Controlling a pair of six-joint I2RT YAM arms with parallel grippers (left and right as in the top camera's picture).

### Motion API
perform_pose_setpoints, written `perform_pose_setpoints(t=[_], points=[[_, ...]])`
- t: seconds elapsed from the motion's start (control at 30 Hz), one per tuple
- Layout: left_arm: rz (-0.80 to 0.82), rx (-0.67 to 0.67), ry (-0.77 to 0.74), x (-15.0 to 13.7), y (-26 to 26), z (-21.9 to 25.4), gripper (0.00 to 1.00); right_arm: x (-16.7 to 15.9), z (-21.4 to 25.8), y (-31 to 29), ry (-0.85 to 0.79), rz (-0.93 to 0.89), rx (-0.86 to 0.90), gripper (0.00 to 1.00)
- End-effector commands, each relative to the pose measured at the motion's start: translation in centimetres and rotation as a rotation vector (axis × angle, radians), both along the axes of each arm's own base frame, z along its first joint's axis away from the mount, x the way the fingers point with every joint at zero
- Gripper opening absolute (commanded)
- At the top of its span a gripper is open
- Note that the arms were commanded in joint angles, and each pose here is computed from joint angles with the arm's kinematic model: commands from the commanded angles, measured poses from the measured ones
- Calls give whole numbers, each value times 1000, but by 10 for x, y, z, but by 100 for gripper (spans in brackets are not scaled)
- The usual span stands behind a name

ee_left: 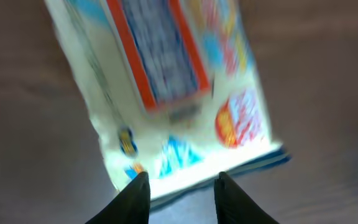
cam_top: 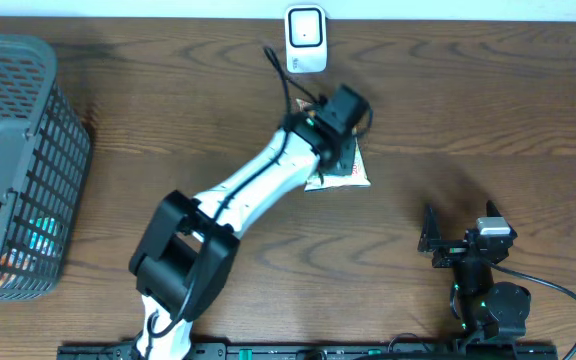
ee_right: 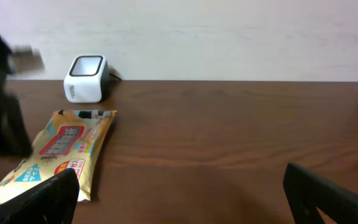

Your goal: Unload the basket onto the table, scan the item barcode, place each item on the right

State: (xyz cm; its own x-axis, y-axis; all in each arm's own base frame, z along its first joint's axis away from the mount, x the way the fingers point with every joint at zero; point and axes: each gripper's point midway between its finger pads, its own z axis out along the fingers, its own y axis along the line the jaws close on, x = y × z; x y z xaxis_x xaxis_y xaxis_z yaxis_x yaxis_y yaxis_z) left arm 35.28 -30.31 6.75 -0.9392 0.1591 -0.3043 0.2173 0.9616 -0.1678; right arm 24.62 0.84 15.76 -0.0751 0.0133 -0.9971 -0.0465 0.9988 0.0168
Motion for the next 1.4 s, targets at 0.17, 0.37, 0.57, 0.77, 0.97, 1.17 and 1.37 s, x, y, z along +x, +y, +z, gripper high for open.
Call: perform_pose_setpoints(t=[0.17, 0.37, 0.57, 0.77, 0.97, 1.17, 1.37], points=[[73, 118, -62, 15, 29, -18, 36, 0, -1, 0, 1, -3, -12, 99], [145, 28, -43, 42, 48, -15, 40, 0, -1, 0, 1, -3, -11, 99], [260, -176, 10, 68, 54, -10, 45, 0, -1, 0, 1, -3, -11, 99], [337, -198, -15, 90, 70, -18, 10, 0, -1, 0, 1, -3, -11, 99], [381, -201, -1, 97, 76, -34, 8, 0, -1, 0, 1, -3, -11, 99], [382, -210, 24, 94, 65, -48, 8, 0, -1, 0, 1, -3, -11, 99], [351, -219, 18, 91, 46, -59, 8, 0, -1, 0, 1, -3, -11, 99]])
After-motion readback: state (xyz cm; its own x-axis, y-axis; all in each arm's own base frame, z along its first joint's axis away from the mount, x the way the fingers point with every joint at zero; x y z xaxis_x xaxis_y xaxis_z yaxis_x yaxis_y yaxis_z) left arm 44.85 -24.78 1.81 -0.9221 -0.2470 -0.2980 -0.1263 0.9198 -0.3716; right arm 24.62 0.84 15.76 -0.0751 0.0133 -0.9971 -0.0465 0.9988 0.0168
